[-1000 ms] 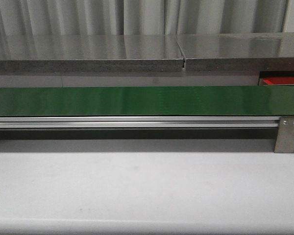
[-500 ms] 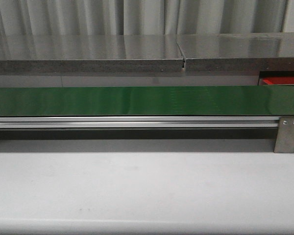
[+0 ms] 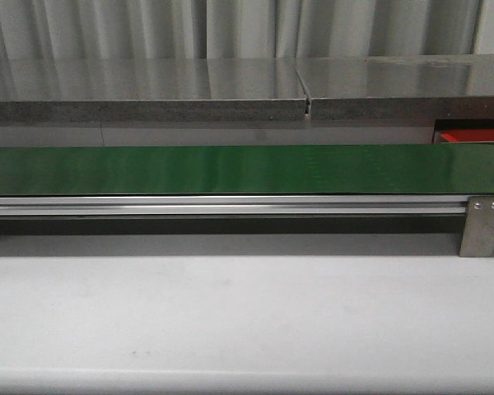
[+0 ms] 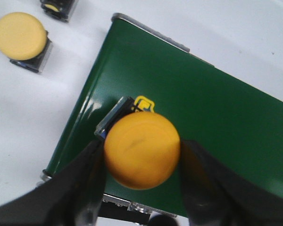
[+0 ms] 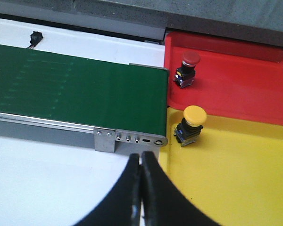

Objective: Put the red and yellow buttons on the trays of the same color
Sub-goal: 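Carry the yellow button onto the green belt and open the left gripper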

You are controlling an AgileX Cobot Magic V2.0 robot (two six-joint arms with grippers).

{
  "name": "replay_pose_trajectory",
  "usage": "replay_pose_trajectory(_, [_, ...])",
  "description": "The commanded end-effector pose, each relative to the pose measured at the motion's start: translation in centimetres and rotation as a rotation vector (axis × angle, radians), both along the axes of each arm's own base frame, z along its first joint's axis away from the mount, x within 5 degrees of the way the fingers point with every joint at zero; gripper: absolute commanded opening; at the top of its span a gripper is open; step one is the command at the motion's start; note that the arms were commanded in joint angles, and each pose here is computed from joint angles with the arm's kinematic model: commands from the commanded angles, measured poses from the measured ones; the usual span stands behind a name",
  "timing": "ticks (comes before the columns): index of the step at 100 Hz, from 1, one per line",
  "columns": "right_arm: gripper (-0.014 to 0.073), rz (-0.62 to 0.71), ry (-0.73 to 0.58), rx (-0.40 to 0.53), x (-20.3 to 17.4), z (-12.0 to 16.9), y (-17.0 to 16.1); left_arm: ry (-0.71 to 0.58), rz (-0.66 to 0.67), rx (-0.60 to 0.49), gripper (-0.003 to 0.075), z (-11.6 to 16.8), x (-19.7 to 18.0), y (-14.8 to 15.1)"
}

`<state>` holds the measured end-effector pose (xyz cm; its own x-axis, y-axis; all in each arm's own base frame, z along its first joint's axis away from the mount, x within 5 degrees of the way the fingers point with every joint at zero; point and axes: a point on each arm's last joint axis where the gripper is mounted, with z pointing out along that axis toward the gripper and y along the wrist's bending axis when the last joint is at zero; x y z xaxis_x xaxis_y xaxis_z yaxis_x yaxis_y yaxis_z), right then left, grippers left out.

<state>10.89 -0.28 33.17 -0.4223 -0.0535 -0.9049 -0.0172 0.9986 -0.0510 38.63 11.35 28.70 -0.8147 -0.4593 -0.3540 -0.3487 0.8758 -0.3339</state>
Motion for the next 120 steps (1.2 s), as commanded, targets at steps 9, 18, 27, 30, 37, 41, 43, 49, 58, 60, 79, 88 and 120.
replay_pose_trajectory(9, [-0.0118, -0.009, -0.093, -0.004, 0.1, 1.4, -0.1, -0.092, 0.000, 0.005, 0.0295, 1.7, 0.7, -0.7])
replay_pose_trajectory(18, [-0.0118, -0.009, -0.093, -0.004, 0.1, 1.4, -0.1, -0.093, -0.008, 0.010, 0.0304, 1.6, 0.7, -0.8])
replay_pose_trajectory(27, [-0.0118, -0.009, -0.093, -0.004, 0.1, 1.4, -0.1, -0.101, -0.006, 0.012, 0.0391, 1.7, 0.8, -0.8])
replay_pose_trajectory(30, [-0.0118, -0.009, -0.093, -0.004, 0.1, 1.4, -0.1, -0.101, -0.006, 0.012, 0.0450, 1.7, 0.8, -0.8])
replay_pose_trajectory(37, [-0.0118, -0.009, -0.093, -0.004, 0.1, 1.4, -0.1, -0.103, -0.005, 0.006, 0.0560, 1.7, 0.8, -0.8])
replay_pose_trajectory(41, [-0.0118, -0.009, -0.093, -0.004, 0.1, 1.4, -0.1, -0.105, -0.004, -0.001, 0.0616, 1.7, 0.8, -0.9])
replay_pose_trajectory(43, [-0.0118, -0.009, -0.093, -0.004, 0.1, 1.4, -0.1, -0.107, -0.003, -0.006, 0.0629, 1.7, 0.9, -0.9])
replay_pose_trajectory(49, [-0.0118, -0.009, -0.093, -0.004, 0.1, 1.4, -0.1, -0.117, 0.002, -0.030, 0.0644, 1.8, 0.9, -1.1])
replay_pose_trajectory(58, [-0.0118, -0.009, -0.093, -0.004, 0.1, 1.4, -0.1, -0.141, -0.001, -0.067, 0.0622, 2.2, 1.0, -1.4])
replay_pose_trajectory(60, [-0.0118, -0.009, -0.093, -0.004, 0.1, 1.4, -0.1, -0.151, -0.009, -0.068, 0.0616, 2.4, 0.9, -1.5])
replay_pose_trajectory(79, [-0.0118, -0.009, -0.093, -0.004, 0.1, 1.4, -0.1, -0.193, -0.020, -0.084, 0.0579, 3.6, 1.1, -1.7])
replay_pose_trajectory(88, [-0.0118, -0.009, -0.093, -0.004, 0.1, 1.4, -0.1, -0.199, -0.026, -0.082, 0.0565, 4.1, 1.1, -1.7])
replay_pose_trajectory(120, [-0.0118, -0.009, -0.093, -0.004, 0.1, 1.4, -0.1, -0.183, 0.002, -0.028, 0.0565, 4.2, 0.4, 0.2])
